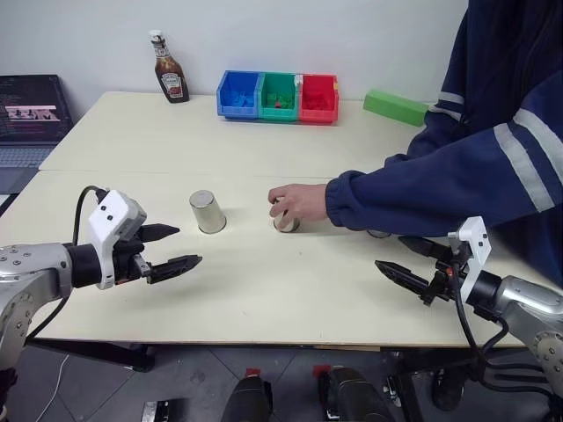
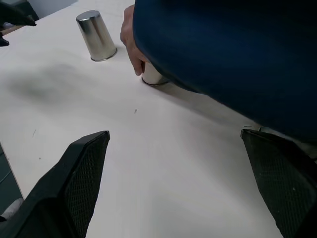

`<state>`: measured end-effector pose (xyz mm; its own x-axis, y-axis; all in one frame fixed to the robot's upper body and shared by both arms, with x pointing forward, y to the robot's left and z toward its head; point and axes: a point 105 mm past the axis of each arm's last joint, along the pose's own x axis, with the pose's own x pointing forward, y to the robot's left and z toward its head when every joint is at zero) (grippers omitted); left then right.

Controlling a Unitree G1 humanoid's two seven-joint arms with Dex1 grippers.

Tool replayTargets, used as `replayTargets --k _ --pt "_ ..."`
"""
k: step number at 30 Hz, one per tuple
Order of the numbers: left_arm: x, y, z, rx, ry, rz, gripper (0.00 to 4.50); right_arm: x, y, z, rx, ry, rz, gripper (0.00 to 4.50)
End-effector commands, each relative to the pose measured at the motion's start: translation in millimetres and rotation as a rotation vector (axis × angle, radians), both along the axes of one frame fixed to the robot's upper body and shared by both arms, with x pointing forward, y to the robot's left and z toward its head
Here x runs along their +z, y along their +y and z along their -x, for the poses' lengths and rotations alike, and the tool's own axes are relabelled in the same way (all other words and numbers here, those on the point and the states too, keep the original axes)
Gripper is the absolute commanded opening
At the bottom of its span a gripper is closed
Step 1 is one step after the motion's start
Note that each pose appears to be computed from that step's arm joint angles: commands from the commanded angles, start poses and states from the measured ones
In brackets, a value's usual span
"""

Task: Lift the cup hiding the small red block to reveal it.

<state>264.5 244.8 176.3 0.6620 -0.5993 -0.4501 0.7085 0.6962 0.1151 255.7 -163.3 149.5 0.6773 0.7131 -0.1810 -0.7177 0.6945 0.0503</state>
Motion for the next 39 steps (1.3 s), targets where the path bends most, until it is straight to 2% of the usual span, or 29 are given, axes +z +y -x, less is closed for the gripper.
replayTargets --k 1,19,22,25,30,33,39 --pt "10 -1 -2 -0.014 -0.045 -0.016 4.46 13 4 1 0.016 -0.051 0.000 4.50" --pt "12 -6 -2 -0.037 -0.053 -0.004 4.46 14 1 -1 0.007 -0.051 0.011 4.50" --pt "13 -10 -2 -0.057 -0.050 0.008 4.46 7 -13 -14 -0.087 -0.054 0.050 4.50" --pt "16 -28 1 -0.120 -0.064 0.046 4.46 -1 -32 -33 -0.228 -0.053 0.067 4.50" --pt "30 -93 5 -0.335 -0.166 0.152 4.46 -14 -44 -62 -0.343 -0.047 0.058 4.50" --pt "36 -116 7 -0.409 -0.205 0.185 4.46 -19 -41 -75 -0.356 -0.055 0.052 4.50" --pt "43 -138 0 -0.474 -0.239 0.230 4.46 -31 -17 -98 -0.323 -0.068 0.031 4.50"
